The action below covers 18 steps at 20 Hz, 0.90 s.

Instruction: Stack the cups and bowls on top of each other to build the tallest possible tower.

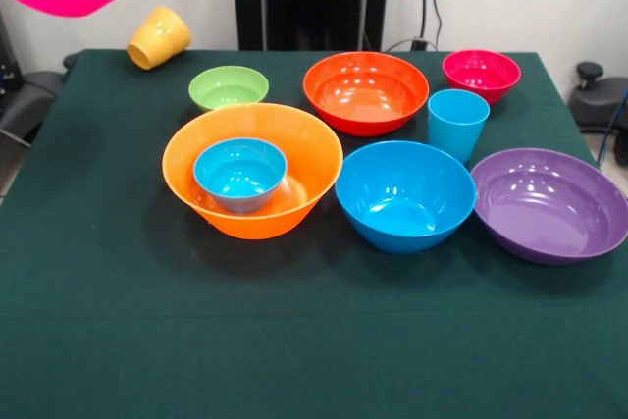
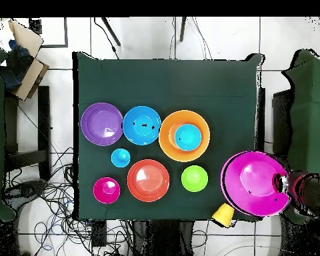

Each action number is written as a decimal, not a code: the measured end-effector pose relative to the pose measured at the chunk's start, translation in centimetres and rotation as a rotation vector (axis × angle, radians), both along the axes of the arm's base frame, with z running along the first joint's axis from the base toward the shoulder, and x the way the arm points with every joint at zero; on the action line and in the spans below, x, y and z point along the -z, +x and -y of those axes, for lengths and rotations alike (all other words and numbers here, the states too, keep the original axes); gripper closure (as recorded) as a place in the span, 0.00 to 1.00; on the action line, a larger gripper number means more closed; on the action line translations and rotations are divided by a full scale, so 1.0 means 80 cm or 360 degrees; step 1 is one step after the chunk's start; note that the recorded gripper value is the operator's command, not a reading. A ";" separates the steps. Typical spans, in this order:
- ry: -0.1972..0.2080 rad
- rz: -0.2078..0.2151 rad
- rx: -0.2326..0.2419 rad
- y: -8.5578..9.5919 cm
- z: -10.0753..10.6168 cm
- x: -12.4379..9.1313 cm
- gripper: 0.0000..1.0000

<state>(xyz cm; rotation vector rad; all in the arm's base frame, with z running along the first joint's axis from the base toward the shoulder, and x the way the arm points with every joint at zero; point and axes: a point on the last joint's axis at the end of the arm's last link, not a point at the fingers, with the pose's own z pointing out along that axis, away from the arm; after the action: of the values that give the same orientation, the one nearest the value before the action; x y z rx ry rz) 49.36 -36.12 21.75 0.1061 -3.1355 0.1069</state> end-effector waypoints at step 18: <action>-0.0026 -0.0001 -0.0179 0.054 -0.073 -0.008 1.00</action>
<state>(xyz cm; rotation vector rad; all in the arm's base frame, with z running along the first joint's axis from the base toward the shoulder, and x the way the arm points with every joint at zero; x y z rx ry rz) 53.71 -30.32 22.42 0.2824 -3.1263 0.1326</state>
